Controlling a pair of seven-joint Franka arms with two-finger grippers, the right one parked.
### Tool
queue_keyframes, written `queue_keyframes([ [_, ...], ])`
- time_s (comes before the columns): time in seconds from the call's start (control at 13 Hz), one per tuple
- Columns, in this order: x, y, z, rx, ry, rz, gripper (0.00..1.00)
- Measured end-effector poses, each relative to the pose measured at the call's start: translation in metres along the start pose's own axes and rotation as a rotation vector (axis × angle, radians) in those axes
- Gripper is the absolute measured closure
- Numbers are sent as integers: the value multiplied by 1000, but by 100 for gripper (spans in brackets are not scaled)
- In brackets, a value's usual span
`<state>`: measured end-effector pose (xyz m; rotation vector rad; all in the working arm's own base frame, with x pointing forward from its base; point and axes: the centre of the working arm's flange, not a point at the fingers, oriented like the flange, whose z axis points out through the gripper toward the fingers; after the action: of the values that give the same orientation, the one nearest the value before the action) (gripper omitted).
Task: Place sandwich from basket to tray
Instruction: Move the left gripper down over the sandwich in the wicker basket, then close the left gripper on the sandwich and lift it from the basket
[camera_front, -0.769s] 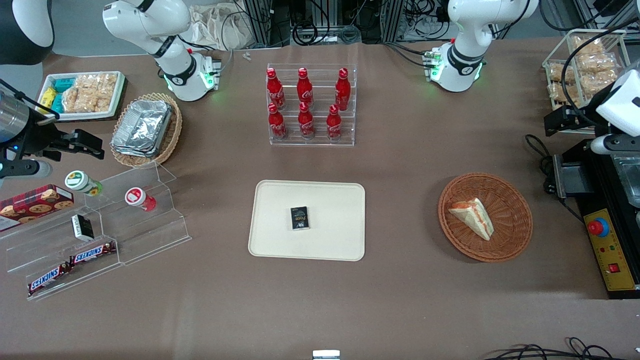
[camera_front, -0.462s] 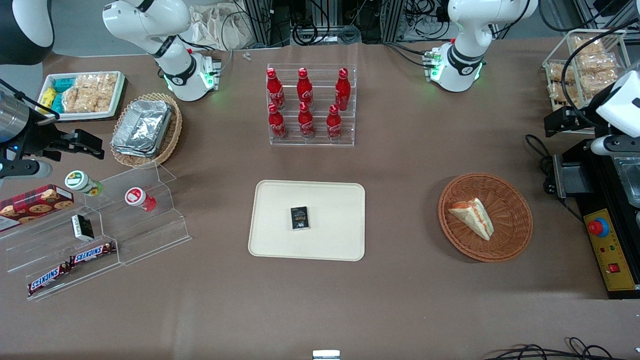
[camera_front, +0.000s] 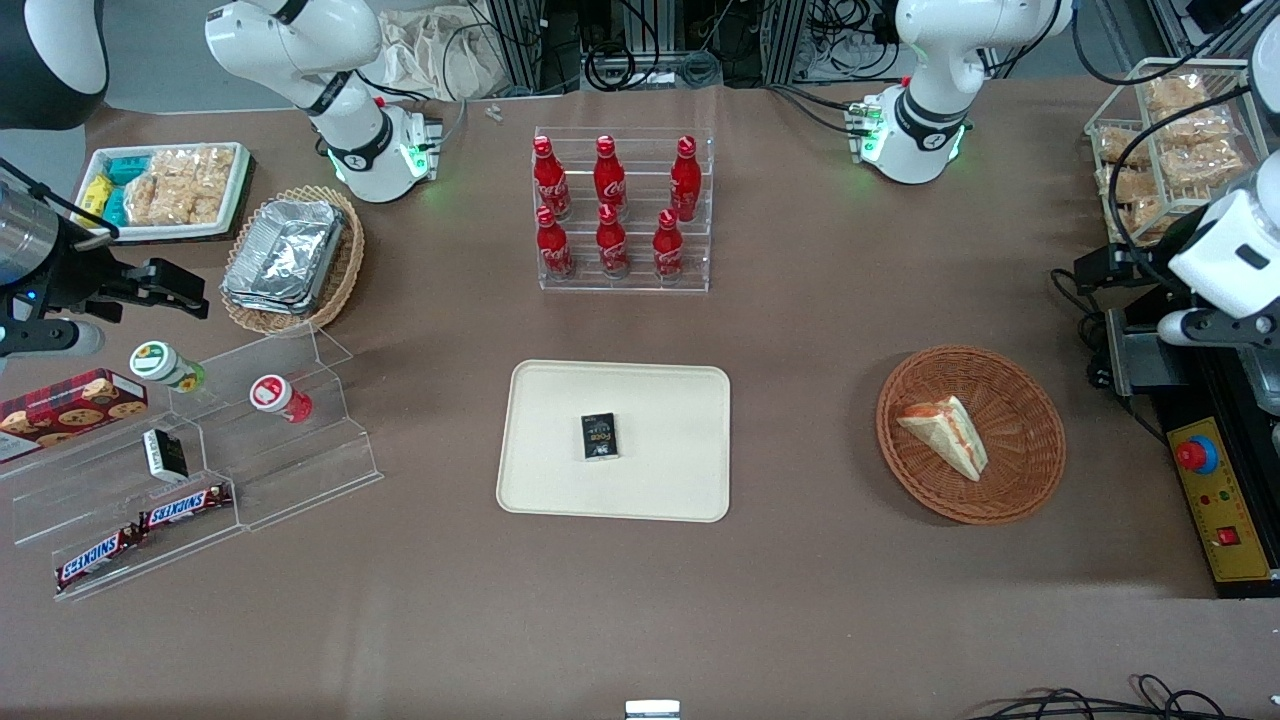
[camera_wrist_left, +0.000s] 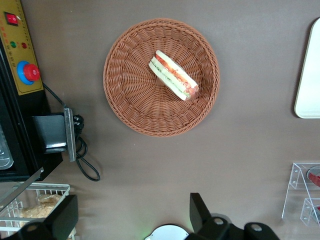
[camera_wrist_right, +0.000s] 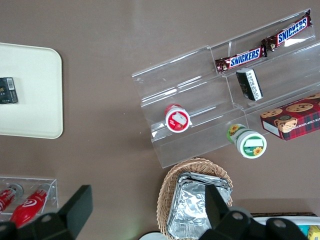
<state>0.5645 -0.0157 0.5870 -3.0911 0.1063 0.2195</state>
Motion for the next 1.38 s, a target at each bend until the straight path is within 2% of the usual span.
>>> queue_keyframes([
  [0.38,13,5,19,-5,-35,-3,0],
  [0.69,25,16,51,-72,-59,-19,0],
  [0.85,33,18,75,-87,-43,-27,0],
  [1.0,40,20,97,-109,-9,-55,0],
  [1.15,49,22,119,-139,50,-177,0],
  [1.38,59,26,168,-174,179,-444,1],
])
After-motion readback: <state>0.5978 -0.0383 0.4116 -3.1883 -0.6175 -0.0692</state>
